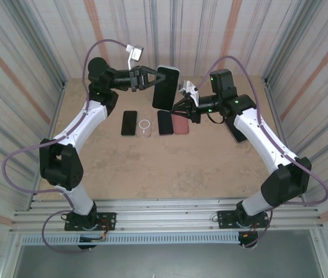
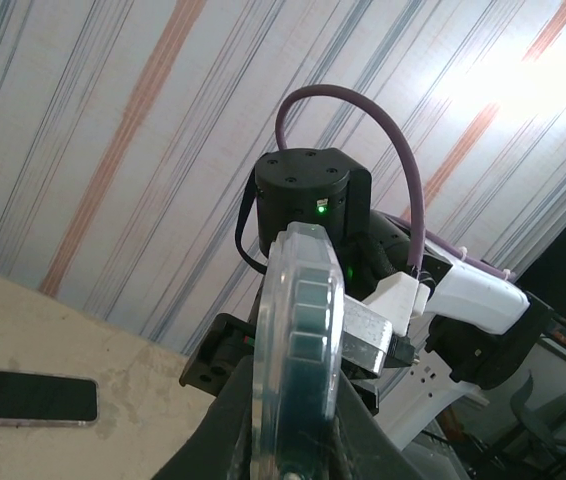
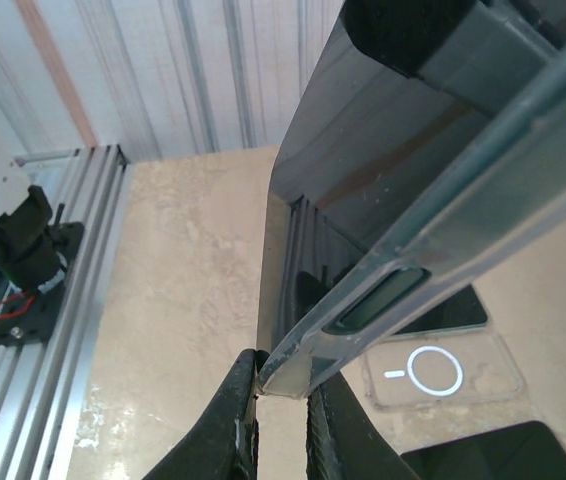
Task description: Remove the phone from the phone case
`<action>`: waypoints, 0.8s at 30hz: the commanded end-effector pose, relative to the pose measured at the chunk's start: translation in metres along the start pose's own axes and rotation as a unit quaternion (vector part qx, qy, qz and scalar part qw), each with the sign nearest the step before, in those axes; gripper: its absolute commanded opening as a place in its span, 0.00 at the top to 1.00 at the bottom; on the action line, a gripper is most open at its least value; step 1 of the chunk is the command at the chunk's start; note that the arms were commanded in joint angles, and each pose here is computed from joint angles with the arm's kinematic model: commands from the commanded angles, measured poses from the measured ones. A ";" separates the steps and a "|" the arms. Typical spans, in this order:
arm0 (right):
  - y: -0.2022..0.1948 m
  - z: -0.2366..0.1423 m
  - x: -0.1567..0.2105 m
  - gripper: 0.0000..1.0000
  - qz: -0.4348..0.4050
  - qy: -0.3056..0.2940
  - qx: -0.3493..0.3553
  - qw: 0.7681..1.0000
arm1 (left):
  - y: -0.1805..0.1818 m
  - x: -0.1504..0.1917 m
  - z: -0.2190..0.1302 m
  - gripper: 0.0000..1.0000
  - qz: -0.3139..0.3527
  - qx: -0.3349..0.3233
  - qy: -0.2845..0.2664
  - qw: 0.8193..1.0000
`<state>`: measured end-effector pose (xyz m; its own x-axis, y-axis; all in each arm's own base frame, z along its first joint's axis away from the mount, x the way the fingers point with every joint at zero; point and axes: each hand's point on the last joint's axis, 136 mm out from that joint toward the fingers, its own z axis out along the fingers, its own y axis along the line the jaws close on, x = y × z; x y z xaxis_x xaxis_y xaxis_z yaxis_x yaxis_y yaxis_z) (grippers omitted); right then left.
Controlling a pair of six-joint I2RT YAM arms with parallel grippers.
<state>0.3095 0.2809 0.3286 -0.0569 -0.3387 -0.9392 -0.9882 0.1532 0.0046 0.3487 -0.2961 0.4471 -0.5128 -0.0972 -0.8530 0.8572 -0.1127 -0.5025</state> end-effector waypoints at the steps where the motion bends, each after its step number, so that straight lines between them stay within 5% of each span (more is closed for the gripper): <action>1: -0.041 -0.003 0.001 0.94 -0.048 0.014 0.105 0.993 | -0.030 -0.001 0.013 1.00 -0.066 0.026 0.007 0.997; 24: -0.031 -0.011 -0.015 0.93 -0.101 0.002 0.121 0.988 | -0.030 0.005 0.022 1.00 -0.065 0.031 0.017 0.997</action>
<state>0.3168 0.2747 0.3275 0.0171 -0.3835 -0.9234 -0.9669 0.2289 -0.1129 0.3480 -0.3020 0.4519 -0.5479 -0.1173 -0.8283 0.8359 -0.1163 -0.5365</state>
